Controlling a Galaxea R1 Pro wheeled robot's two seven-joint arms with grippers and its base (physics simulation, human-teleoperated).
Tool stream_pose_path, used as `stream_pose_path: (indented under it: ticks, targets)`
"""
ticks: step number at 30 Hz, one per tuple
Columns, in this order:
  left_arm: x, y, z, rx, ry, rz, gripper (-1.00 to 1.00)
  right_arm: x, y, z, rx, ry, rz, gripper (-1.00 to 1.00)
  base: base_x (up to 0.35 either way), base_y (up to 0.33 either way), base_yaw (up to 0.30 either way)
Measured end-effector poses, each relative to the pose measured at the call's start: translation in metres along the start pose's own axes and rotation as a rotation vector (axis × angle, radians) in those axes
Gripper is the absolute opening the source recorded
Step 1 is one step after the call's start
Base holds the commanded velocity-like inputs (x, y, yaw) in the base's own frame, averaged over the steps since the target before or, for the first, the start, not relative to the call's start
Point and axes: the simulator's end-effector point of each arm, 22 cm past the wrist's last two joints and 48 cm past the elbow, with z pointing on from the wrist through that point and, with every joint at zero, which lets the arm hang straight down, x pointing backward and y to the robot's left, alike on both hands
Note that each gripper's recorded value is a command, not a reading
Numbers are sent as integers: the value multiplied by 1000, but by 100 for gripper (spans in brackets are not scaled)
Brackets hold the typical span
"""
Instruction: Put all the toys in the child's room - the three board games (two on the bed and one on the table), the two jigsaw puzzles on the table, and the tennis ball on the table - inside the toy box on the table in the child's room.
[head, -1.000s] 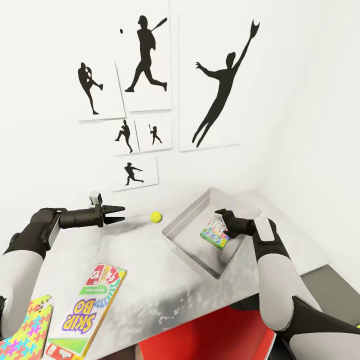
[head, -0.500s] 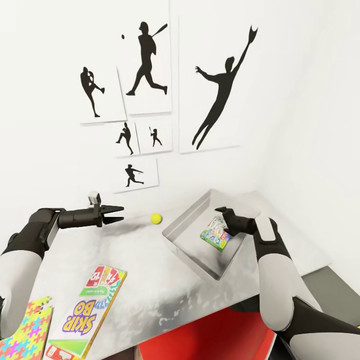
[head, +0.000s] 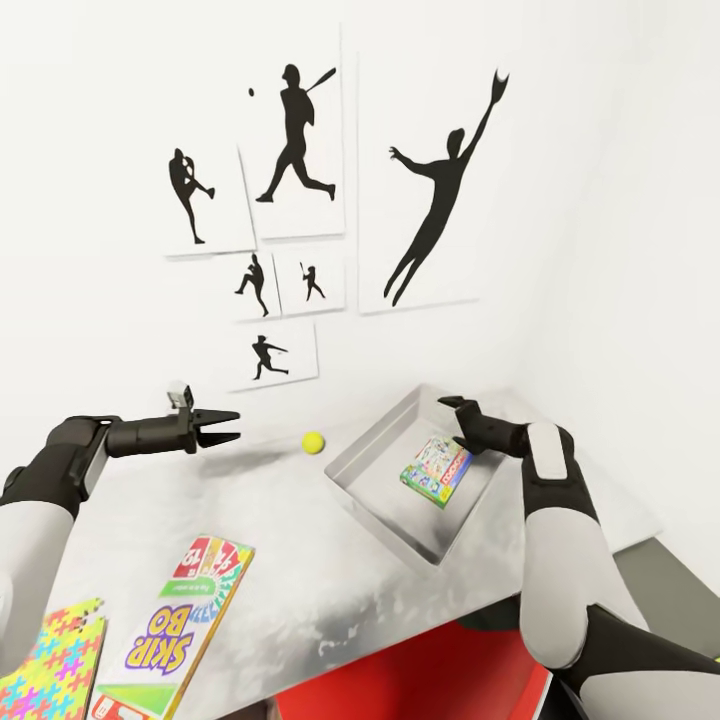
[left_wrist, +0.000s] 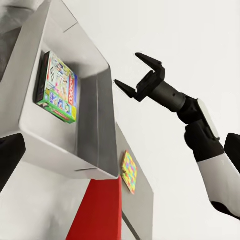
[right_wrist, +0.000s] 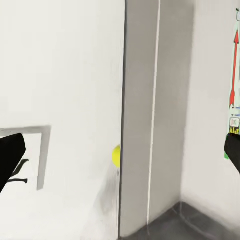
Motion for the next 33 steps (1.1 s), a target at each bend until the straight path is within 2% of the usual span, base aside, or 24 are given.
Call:
stream_pose_path:
  ticks: [5, 9, 11, 15, 25, 33]
  targets:
    - [-3, -2, -8, -11, -7, 8, 100, -9, 24, -15, -55, -9, -32, 100, 0, 0, 0]
    - [-5, -4, -14, -20, -12, 17, 100, -16, 55, -31, -143, -20, -63, 100, -11, 0, -3]
    - [-6, -4, -18, -26, -15, 21, 100, -19, 75, -42, -212, -26, -81, 100, -62, 0, -23]
    - [-9, -5, -28, -40, -22, 29, 100, -21, 93, -61, -308, -45, -98, 100, -98, 0, -16]
    - [-13, -8, -48, -67, -40, 44, 100, -8, 72, -94, -455, -50, -93, 100, -46, 0, -48]
    - [-14, -9, -63, -87, -52, 56, 100, -19, 33, -153, -565, -84, -138, 100, -4, 0, -61]
